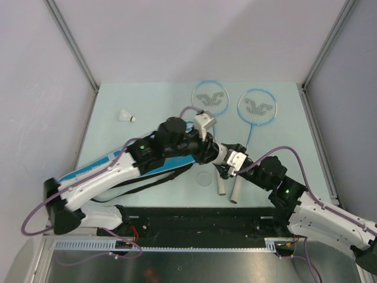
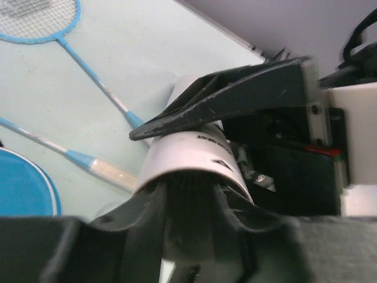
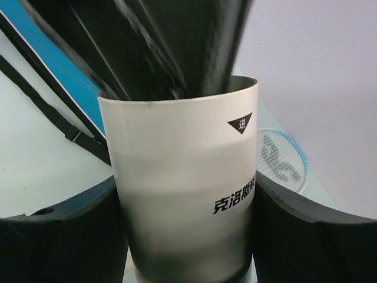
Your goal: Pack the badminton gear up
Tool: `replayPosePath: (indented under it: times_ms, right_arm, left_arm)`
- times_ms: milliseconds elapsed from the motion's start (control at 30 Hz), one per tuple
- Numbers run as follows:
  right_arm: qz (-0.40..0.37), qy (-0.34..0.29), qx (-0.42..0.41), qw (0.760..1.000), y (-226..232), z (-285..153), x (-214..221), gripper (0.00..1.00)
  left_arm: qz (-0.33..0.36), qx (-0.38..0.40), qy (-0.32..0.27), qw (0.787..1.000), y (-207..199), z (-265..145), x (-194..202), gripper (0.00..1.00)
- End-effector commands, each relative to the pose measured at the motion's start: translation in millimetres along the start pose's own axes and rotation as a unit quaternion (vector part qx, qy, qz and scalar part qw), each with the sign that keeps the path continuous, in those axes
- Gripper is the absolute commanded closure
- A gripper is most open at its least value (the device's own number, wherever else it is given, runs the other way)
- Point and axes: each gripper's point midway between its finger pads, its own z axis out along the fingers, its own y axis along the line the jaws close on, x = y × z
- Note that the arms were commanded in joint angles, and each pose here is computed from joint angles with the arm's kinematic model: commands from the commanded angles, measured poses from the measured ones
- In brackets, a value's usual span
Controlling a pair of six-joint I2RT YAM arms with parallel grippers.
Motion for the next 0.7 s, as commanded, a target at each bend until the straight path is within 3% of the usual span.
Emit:
replayPosePath:
  times_ms: [0,67,100,300,400,467,500,533,633,667]
  right_arm:
    - [0.023,-0.007,-0.001,1.000,2,1,-5,0.75]
    - [0.020,-0.003,0.002,1.000,2,2,-3,0.75]
    - [0.020,-0.004,0.001,1.000,2,2,-3,0.75]
    - [0.030,-0.007,-0.017,0.999,10,5,-3,0.75]
    - [0.038,-0.010,-0.022,0.999,13,4,-5,0.75]
    - [0.039,-0.017,-0.027,0.999,15,3,-9,0.75]
    - [0.040,-0.021,-0.029,0.999,15,2,-11,0.75]
    - [0.041,-0.024,-0.030,0.998,15,1,-13,0.75]
    - [0.043,-0.036,-0.033,0.998,16,-1,-19,0.75]
    - [0.044,-0.038,-0.033,0.998,16,-1,-20,0.75]
  left_arm:
    - [0.028,0.006,-0.089,0.996,-8,-65,-37,0.47]
    - [0.031,-0.005,-0.129,0.991,-2,-96,-52,0.27]
    - [0.033,0.004,-0.132,0.991,-1,-103,-52,0.25]
    - [0.010,-0.076,-0.162,0.984,62,-137,-58,0.22]
    - [-0.056,-0.176,-0.158,0.970,134,-145,-52,0.21]
    - [-0.115,-0.262,-0.167,0.944,196,-166,-45,0.15]
    - [-0.156,-0.282,-0.173,0.931,215,-172,-40,0.04]
    - [-0.189,-0.327,-0.174,0.909,255,-184,-30,0.00]
    - [-0.205,-0.400,-0.195,0.872,312,-209,-30,0.00]
    - [-0.226,-0.412,-0.173,0.865,340,-200,-13,0.01]
